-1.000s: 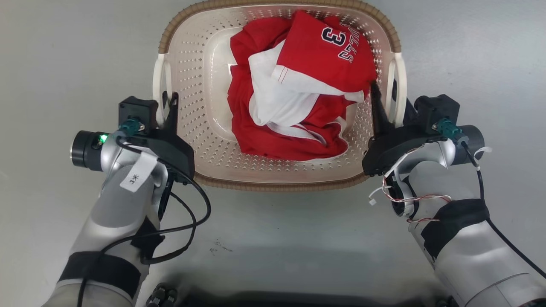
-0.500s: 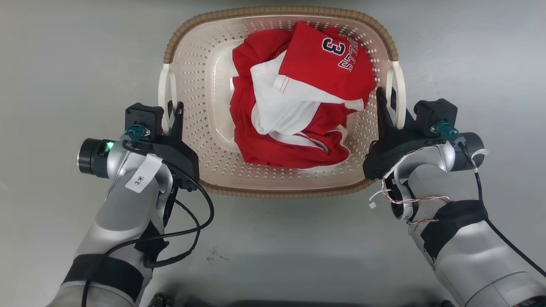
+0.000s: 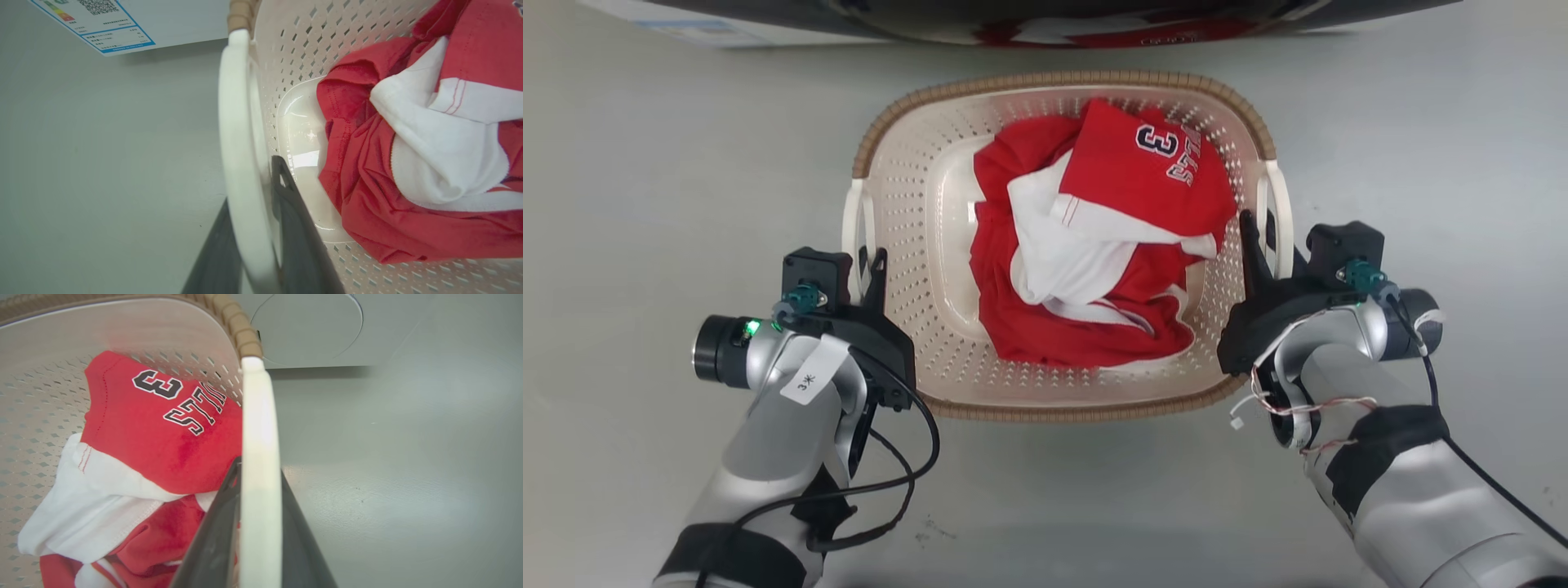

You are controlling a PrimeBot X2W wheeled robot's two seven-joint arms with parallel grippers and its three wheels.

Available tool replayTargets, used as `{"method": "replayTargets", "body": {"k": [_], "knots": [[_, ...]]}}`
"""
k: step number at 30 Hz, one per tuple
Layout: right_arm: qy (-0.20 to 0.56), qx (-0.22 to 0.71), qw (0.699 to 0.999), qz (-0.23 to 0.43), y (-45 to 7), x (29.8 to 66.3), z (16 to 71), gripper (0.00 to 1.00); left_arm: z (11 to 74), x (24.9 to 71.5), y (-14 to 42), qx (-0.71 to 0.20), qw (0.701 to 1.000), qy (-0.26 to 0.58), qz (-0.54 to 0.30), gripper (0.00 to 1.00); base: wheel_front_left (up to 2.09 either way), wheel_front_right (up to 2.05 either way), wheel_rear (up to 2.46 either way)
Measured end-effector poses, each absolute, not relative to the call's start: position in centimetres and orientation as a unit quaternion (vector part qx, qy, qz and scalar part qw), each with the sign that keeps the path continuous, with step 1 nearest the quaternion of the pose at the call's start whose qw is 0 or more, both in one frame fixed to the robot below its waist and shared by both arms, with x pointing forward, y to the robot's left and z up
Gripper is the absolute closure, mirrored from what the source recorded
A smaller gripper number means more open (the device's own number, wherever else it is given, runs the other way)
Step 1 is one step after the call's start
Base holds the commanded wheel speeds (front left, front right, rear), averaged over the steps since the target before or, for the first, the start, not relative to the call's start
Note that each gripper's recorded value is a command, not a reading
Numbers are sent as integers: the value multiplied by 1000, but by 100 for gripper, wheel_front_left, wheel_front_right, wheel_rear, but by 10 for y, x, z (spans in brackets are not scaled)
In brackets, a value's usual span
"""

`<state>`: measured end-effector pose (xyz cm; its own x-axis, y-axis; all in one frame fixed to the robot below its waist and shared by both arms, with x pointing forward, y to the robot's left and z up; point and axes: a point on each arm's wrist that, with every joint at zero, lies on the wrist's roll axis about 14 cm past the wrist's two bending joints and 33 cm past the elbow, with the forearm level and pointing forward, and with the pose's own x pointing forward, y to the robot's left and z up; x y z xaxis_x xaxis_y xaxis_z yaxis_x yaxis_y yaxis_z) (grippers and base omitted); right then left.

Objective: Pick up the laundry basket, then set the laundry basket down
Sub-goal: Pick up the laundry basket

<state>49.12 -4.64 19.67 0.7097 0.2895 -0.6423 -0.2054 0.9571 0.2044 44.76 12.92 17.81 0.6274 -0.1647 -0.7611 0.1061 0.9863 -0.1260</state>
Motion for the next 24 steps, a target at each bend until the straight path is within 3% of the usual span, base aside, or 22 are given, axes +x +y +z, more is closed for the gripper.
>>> {"method": "replayTargets", "body": {"k": [13,24], "knots": [[375,51,917,125,-57,461,221,100,206,420,118,-47,897,433,-77,100,0,0,0],[418,52,899,122,-62,412,243,100,230,379,108,-45,882,460,-92,100,0,0,0]]}}
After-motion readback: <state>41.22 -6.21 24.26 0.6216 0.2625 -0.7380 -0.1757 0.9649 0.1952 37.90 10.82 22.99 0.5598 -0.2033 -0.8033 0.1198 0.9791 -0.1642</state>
